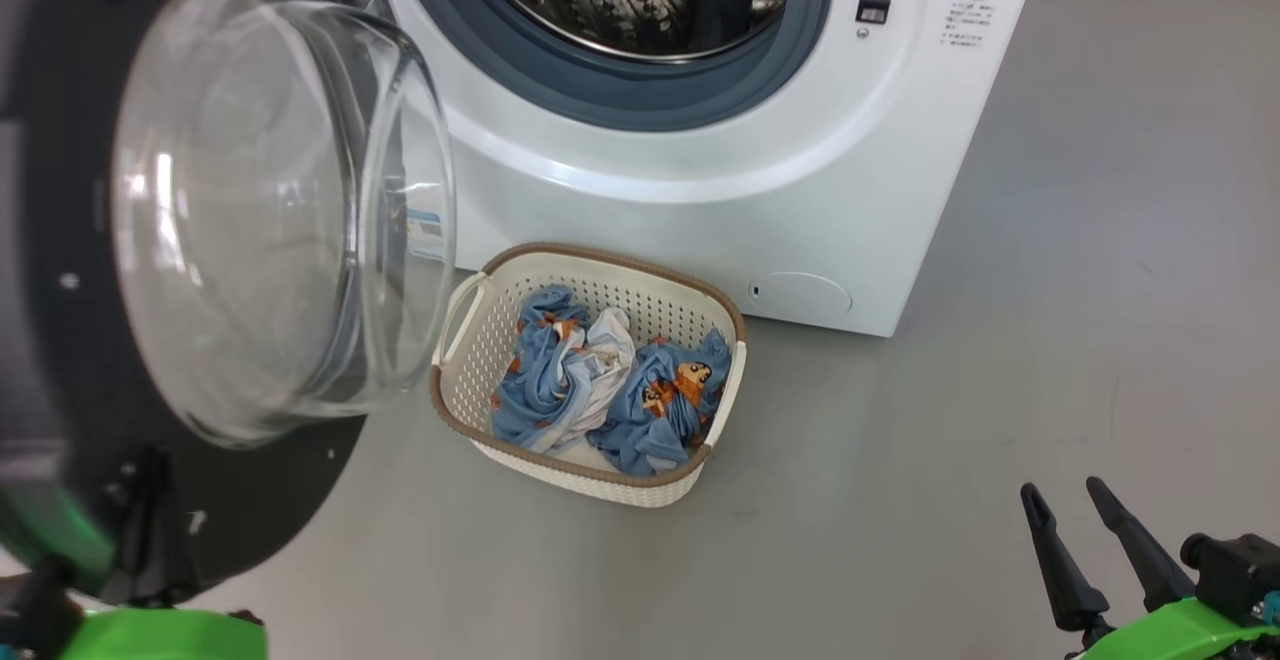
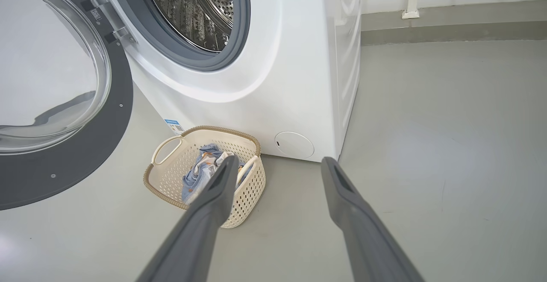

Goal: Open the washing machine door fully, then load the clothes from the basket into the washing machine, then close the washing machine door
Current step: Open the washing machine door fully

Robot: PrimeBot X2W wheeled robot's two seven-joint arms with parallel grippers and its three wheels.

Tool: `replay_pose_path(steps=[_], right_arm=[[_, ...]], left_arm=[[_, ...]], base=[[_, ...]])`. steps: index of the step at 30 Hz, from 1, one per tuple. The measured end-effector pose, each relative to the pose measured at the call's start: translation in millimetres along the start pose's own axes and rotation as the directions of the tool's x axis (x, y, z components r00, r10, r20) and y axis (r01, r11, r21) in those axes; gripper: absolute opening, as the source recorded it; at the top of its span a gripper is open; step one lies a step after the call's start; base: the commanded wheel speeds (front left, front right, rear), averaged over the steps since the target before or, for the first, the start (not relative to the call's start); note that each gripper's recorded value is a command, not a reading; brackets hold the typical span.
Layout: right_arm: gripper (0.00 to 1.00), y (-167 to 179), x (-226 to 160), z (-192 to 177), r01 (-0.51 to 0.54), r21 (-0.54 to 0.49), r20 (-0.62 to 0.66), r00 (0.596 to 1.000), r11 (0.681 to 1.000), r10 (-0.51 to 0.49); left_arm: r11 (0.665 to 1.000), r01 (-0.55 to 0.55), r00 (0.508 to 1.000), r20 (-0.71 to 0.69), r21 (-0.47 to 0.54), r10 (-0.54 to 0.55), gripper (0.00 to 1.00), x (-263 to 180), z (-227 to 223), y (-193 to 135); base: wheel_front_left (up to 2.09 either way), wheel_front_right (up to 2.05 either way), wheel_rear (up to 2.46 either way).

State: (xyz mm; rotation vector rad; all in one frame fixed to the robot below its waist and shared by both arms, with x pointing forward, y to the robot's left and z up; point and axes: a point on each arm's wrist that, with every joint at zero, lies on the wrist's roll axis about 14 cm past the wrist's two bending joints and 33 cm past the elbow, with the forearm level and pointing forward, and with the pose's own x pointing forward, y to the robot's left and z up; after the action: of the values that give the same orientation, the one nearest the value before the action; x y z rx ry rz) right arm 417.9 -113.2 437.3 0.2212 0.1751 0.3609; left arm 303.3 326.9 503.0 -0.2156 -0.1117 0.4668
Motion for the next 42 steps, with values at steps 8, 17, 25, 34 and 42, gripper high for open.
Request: replay_pose_path(steps=[8,17,25,34,42], right_arm=[[1.0,-6,7,-3,0.005,0.0,-0.007,1.0,1.0,-0.005],[1.0,-11,19,-5,0.005,0.005,-0.008,1.0,1.0,-0.005],[1.0,-17,27,-10,0.008,0.004,-0.019,1.0,1.0,-0.008],[1.0,-22,35,-20,0.004,0.007,-0.039,0.999,1.0,-0.004],[1.0,-27,42,-24,0.004,0.006,-0.045,0.999,1.0,-0.004]], left_arm=[[0.995,-0.082,0.996,0.032,0.05,0.08,0.0,21,11,27],[0.974,-0.194,0.981,0.038,0.12,0.19,0.0,39,16,68],[0.942,-0.282,0.959,0.041,0.18,0.279,0.0,58,24,107],[0.911,-0.344,0.938,0.04,0.225,0.345,0.0,79,30,134],[0.892,-0.375,0.924,0.024,0.251,0.382,0.0,97,32,151]], base=[[0.0,0.0,0.0],[0.0,0.0,0.0],[0.0,0.0,0.0],[0.0,0.0,0.0],[0.0,0.0,0.0]])
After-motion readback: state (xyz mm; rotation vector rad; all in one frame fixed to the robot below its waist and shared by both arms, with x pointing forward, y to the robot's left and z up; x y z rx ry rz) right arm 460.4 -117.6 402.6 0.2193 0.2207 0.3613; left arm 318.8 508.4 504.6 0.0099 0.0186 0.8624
